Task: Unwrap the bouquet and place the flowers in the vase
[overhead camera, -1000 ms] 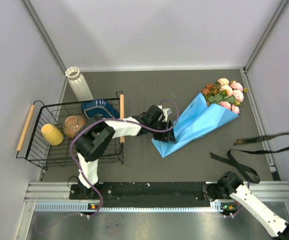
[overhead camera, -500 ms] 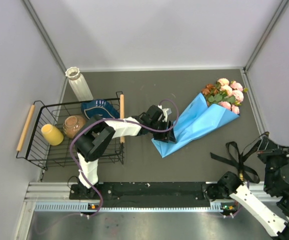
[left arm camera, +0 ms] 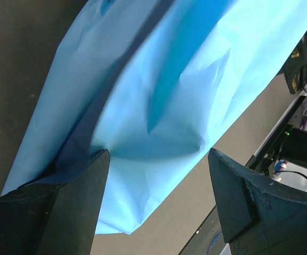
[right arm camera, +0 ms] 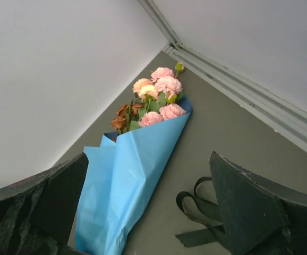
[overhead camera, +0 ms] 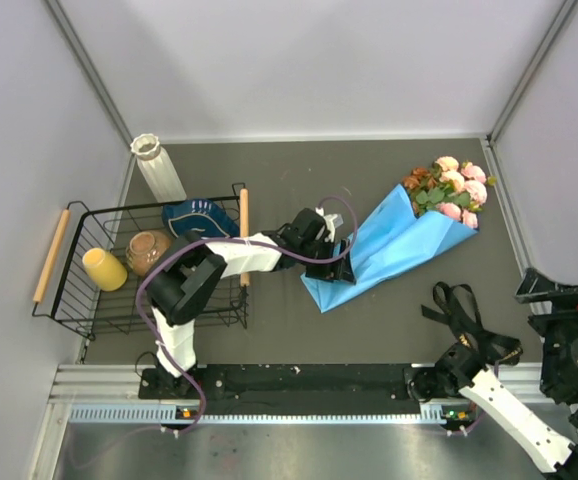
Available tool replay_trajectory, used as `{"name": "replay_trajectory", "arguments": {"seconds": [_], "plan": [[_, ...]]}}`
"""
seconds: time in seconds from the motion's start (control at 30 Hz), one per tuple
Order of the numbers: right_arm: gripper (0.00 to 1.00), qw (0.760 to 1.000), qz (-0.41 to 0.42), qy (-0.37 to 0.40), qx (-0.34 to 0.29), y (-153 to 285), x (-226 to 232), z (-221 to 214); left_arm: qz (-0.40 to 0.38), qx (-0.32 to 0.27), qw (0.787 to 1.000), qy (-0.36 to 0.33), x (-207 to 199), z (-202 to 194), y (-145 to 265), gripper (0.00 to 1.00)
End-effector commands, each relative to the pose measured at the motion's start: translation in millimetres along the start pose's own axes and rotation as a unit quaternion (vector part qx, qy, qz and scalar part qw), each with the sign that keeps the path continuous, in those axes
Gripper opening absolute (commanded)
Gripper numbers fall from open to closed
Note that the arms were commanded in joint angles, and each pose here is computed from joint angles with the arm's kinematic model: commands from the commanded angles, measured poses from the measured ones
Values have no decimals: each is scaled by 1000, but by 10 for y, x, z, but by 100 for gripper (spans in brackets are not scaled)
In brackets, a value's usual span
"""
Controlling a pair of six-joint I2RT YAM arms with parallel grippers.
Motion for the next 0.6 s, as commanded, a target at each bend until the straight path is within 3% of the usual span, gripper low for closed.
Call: {"name": "replay_trajectory", "arguments": {"seconds": [0.0,0.1,0.2,0.23,0.3,0.37,0.47,0.5,0.57], "plan": [[99,999,26,23,10,46,-30,99,18,-39,999,-27,-73,125,208,81],[99,993,45,91,65,-71,345,-130,-9,-48,998,-40,-225,160,348,80],[99,972,123,151,131,-159,830,-453,-35,-65,995,-63,-418,215,566,78],[99,955,141,195,176,-209,1028,-677,-46,-75,993,-73,-516,239,690,78],[99,945,162,203,201,-270,1281,-852,-55,-84,991,-90,-629,269,831,76],[99,920,180,247,248,-352,1538,-1144,-51,-110,987,-106,-736,296,1047,74],[99,905,194,263,273,-514,1845,-1433,-25,-147,982,-116,-768,264,1316,70],[99,910,179,256,271,-633,1865,-1448,-13,-158,980,-116,-761,254,1393,70],[99,896,206,221,326,-810,2040,-1638,0,-188,975,-123,-762,165,1625,69]]}}
Point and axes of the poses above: each gripper's point midway between its finger pads, its own y axis back along the fingers, its own x axis along the line the jaws close on, z = x × y, the point moved 8 cm from there along y, back along the fingers, and after that the axes turned 1 degree about y, right-handed, at the moved point
